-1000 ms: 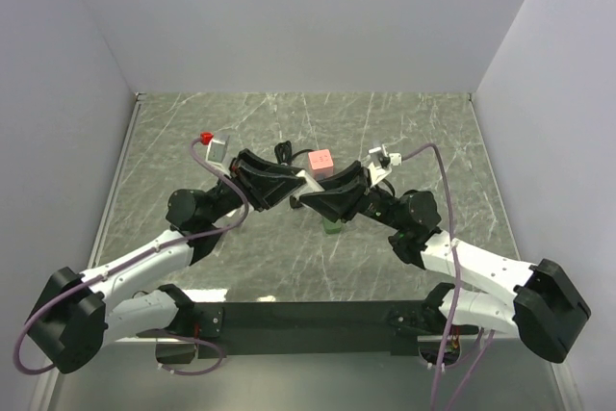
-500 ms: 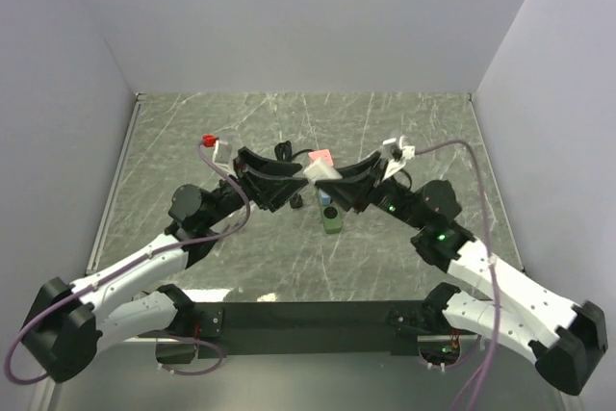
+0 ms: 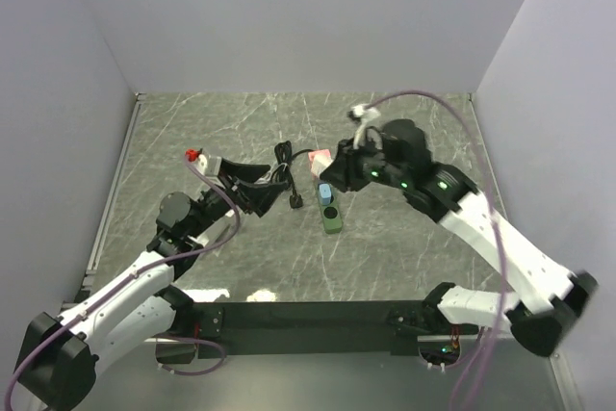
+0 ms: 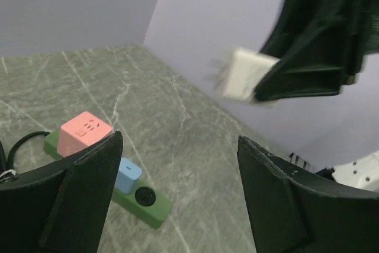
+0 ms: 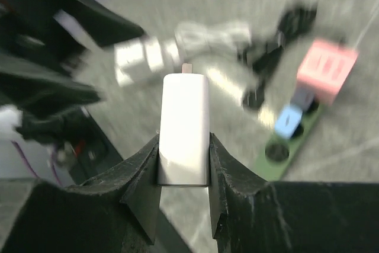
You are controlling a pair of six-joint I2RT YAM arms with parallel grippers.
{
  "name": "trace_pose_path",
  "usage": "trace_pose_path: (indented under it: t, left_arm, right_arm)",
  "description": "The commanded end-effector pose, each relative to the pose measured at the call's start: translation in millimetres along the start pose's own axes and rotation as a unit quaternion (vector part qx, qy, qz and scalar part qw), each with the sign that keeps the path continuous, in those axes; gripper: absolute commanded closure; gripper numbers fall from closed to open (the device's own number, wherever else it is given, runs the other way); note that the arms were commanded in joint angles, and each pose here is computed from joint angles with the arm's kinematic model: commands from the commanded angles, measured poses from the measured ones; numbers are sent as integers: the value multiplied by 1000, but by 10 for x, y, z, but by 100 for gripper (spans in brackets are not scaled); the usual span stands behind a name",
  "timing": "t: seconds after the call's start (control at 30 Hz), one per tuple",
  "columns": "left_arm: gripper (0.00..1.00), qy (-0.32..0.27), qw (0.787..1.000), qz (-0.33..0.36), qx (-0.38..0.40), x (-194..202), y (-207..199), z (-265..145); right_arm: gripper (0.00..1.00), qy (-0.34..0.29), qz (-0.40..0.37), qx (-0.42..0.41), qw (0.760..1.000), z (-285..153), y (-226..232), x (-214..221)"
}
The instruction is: Insert the plug
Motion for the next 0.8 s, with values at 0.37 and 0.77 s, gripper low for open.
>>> trace_pose_path:
  t: [0.37, 0.77]
  left_arm:
    - [18, 75, 973, 90, 198, 392, -309, -227]
    - [16, 110, 934, 101, 325, 450, -619, -331]
  right_arm:
    - [100, 338, 49, -41, 939, 101, -10, 667]
    - [100, 346, 52, -138, 926, -302, 218, 906]
Point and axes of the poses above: each gripper's point midway between its finger pads, its own z axis out along the fingers, its own y axis along the line the jaws close on, x = y × z, the point moved 4 cm from there along -z, back along the fingers, and after that the axes turned 5 degrees about z, right-handed, at the moved point
